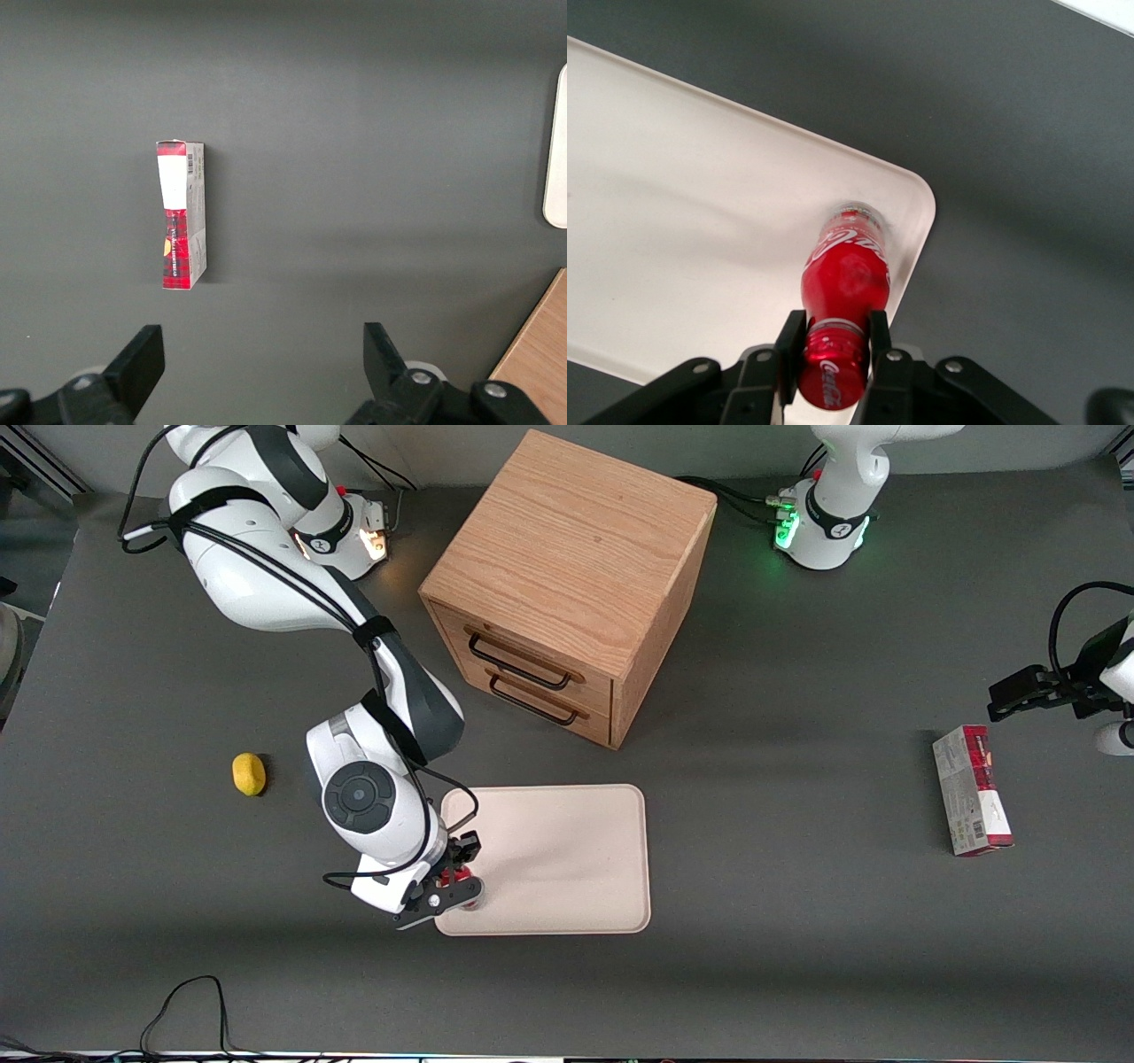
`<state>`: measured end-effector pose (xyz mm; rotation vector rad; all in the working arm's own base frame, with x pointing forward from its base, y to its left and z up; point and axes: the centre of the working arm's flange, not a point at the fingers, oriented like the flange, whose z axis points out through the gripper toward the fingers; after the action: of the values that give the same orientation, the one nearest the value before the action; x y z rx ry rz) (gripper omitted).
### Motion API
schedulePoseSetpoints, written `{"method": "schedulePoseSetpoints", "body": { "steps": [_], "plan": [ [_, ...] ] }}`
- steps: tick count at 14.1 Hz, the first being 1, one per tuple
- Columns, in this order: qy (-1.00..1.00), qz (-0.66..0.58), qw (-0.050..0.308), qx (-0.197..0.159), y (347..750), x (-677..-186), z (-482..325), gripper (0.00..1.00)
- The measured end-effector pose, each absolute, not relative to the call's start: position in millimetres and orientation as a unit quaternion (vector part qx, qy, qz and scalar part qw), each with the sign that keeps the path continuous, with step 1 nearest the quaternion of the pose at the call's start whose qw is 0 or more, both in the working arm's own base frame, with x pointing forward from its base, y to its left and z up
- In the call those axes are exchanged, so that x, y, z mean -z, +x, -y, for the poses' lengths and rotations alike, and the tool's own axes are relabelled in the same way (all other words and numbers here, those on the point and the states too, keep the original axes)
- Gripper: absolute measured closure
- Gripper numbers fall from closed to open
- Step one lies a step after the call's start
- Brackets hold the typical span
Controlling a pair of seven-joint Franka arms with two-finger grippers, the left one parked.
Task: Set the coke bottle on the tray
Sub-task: 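Carry the held bottle over the cream tray and lower it, then open the right gripper and lift it away from the bottle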
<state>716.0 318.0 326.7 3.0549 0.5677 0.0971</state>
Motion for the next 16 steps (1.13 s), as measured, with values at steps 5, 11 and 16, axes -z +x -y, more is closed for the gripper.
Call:
{"method": "schedulePoseSetpoints", "body": {
  "steps": [5,11,16],
  "plan": [
    [0.986,-0.163,0.014,-0.041,720,-336,-316,0.14],
    [0.995,-0.091,-0.017,-0.030,698,-457,-260,0.00],
    [1.000,0.018,-0.023,0.004,608,-536,-125,0.00]
  ]
}}
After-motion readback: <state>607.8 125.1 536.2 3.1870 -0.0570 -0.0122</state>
